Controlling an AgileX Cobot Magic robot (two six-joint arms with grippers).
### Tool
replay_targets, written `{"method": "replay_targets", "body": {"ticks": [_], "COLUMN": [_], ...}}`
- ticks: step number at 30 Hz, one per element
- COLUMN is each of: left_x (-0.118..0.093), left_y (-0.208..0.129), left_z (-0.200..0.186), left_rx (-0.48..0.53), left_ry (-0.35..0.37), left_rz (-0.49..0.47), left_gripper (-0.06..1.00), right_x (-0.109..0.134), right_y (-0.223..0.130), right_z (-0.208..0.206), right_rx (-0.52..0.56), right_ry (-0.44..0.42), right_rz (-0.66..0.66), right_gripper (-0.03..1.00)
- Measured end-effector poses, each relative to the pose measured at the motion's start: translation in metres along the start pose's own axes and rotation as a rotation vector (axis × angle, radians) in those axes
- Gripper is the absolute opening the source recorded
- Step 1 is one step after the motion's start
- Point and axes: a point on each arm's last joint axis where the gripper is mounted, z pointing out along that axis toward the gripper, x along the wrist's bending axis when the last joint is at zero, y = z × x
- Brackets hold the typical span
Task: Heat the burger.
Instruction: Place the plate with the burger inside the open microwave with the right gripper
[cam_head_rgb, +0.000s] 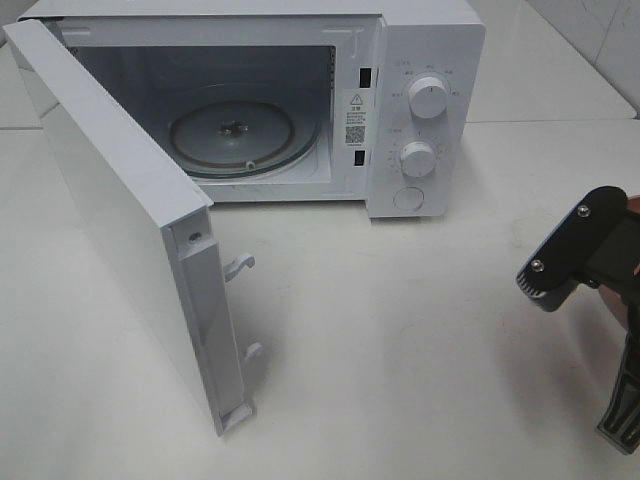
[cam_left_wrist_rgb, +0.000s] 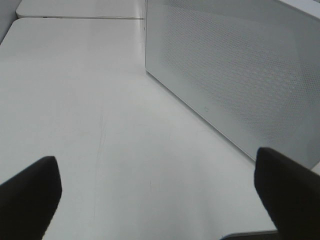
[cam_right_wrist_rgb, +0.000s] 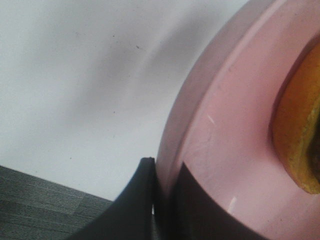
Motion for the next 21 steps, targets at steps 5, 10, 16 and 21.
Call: {"method": "replay_targets", "body": {"ticks": [5, 10, 16, 21], "left_x": [0.000, 0.000, 0.000, 0.000], "left_y": [0.000, 0.000, 0.000, 0.000], "left_z": [0.000, 0.000, 0.000, 0.000], "left_rx": [0.000, 0.000, 0.000, 0.000], "left_ry": [0.000, 0.000, 0.000, 0.000], "left_rz": [0.000, 0.000, 0.000, 0.000], "left_gripper": [0.96, 0.96, 0.96, 0.96], "right_x": [0.006, 0.015, 0.023, 0.028], "right_y": [-0.003, -0.004, -0.006, -0.006], "right_z": [-0.005, -0.011, -0.015, -0.017], "right_rx": [-0.003, -0.029, -0.048, -0.068], "right_ry": [-0.013, -0.016, -0.023, -0.021], "right_rz": [-0.058, -0.127, -0.200, -0.297], "right_gripper": [0.06, 0.06, 0.06, 0.06]}}
